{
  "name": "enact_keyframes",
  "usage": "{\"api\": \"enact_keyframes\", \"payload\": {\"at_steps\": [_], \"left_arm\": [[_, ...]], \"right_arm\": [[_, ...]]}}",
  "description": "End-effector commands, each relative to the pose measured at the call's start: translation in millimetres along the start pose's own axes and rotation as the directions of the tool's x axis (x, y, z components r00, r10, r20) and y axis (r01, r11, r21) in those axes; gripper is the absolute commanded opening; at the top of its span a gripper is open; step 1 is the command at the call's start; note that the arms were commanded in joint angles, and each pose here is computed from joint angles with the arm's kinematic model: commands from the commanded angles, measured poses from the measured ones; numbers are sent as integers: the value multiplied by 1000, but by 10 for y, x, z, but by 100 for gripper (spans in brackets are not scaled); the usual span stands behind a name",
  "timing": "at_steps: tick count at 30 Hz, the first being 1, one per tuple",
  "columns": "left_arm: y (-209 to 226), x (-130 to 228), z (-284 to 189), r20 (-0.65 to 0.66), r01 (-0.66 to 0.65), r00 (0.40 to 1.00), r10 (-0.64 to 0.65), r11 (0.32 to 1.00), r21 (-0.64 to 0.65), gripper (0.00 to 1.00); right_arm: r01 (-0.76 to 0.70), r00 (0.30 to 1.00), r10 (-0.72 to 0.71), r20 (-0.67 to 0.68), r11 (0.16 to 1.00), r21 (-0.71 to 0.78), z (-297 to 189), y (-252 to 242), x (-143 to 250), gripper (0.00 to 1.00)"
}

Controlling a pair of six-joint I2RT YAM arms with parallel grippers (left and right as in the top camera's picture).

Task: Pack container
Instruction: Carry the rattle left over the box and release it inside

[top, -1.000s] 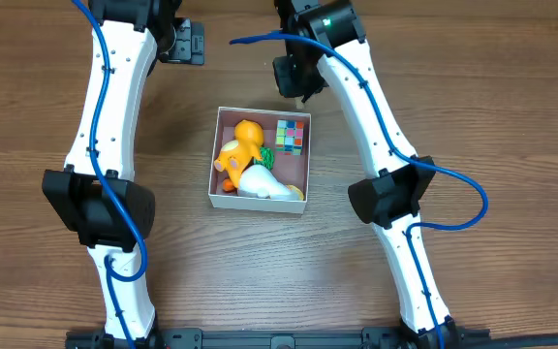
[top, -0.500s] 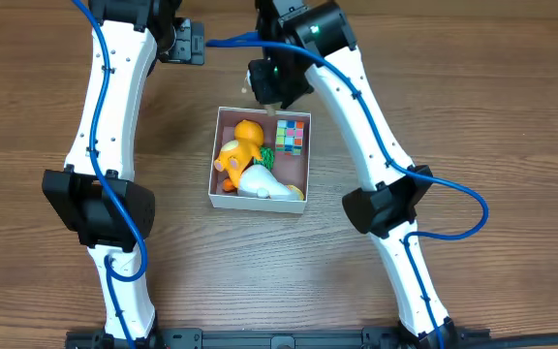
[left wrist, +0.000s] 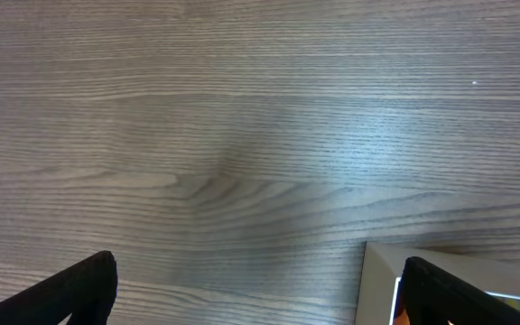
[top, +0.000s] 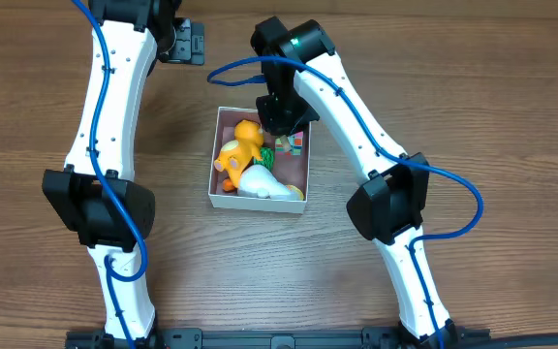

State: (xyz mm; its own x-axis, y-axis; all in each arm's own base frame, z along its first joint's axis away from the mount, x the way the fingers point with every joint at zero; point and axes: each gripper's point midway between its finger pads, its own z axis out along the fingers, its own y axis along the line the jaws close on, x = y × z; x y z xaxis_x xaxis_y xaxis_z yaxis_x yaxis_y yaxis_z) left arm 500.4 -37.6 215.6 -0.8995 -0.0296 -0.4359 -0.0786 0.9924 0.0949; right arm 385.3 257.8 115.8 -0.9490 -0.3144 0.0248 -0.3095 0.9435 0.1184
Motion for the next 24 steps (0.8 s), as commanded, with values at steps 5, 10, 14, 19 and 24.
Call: {"api": "enact_keyframes", "payload": {"at_steps": [5,10,14,19,24], "left_arm": [[38,-54,-13,17,-2,1000,2,1000,-12,100],[38,-55,-13,18,-1,1000,2,1000,-12,100],[38,-54,-13,17,-2,1000,2,1000,-12,100],[38,-55,-13,18,-1,1000,2,1000,-12,100],[38,-54,-13,17,-2,1000,2,1000,-12,100]], "right_arm": [[4,1000,-4,7,1000,-10,-146,4,101,40],[-1,1000,2,20,1000,-8,-185,-41,75,42],[-49,980,28,196,994,101,-641,-396,-162,72],[-175,871,99,482,978,115,-1669,-899,-266,100],[-442,752,219,622,867,229,-2336,-1970,61,100]]}}
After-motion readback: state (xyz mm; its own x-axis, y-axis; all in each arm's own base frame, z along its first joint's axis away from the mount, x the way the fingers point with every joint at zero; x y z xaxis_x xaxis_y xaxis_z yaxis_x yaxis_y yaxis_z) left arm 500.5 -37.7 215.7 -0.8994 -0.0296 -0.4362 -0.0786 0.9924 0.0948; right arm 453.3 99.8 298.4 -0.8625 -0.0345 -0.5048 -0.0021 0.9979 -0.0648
